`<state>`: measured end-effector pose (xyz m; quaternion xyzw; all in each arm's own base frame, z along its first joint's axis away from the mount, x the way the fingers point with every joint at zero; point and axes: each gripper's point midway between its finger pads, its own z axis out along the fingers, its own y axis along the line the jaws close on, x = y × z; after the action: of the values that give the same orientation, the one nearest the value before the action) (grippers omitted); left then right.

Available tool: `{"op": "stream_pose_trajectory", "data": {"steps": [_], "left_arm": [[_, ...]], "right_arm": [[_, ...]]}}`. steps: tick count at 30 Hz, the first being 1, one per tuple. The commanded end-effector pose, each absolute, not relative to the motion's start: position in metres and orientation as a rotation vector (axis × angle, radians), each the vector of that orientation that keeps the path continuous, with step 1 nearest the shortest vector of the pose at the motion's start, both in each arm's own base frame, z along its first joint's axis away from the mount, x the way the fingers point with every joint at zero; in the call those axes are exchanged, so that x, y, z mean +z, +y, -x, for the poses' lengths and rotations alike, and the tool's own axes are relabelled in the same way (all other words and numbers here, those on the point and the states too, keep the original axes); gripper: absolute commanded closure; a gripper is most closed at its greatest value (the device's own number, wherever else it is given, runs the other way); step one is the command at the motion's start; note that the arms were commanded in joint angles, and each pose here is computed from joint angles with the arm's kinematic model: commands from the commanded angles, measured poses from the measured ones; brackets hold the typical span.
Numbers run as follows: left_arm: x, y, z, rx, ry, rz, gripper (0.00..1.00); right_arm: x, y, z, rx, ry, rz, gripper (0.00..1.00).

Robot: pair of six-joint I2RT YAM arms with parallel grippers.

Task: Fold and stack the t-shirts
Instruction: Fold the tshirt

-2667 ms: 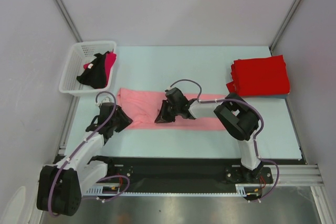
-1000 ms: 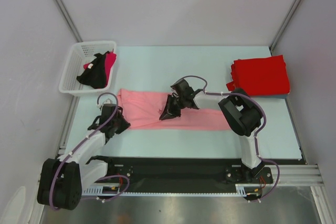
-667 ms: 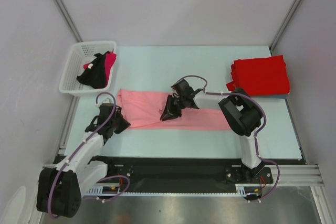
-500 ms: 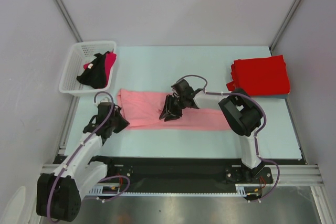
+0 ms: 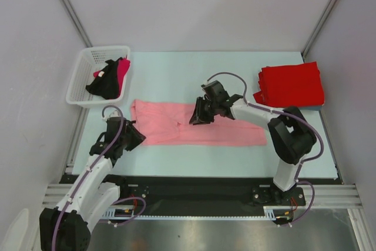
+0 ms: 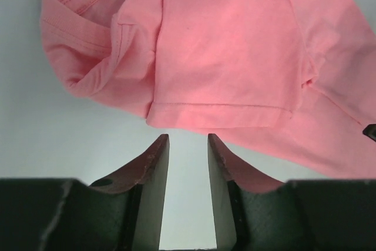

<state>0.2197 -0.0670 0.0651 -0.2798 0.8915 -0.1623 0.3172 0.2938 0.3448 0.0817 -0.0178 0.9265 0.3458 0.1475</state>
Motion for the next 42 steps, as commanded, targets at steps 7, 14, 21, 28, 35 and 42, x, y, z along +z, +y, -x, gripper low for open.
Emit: {"op": "stream_pose_trajectory", "data": {"steps": [7, 14, 21, 28, 35, 42], "left_arm": [[0.133, -0.067, -0.275, -0.468, 2.095, 0.637, 0.65], [0.134, -0.049, -0.308, -0.34, 2.054, 0.72, 0.37], [0.142, -0.043, -0.377, -0.256, 2.031, 0.875, 0.48], [0.095, -0.069, -0.411, -0.272, 2.132, 1.134, 0.49], [0.067, -0.077, -0.432, -0.138, 2.221, 1.268, 0.5], [0.057, -0.072, -0.433, -0.062, 2.199, 1.383, 0.57]], "right_arm": [[0.085, 0.255, -0.286, 0.558, 2.589, 0.058, 0.79], [0.098, 0.21, -0.266, 0.457, 2.496, 0.008, 0.73], [0.117, 0.199, -0.253, 0.508, 2.387, 0.042, 0.73], [0.12, 0.192, -0.251, 0.501, 2.359, 0.04, 0.72], [0.118, 0.195, -0.25, 0.524, 2.363, 0.052, 0.72], [0.116, 0.192, -0.25, 0.522, 2.369, 0.044, 0.72]]}}
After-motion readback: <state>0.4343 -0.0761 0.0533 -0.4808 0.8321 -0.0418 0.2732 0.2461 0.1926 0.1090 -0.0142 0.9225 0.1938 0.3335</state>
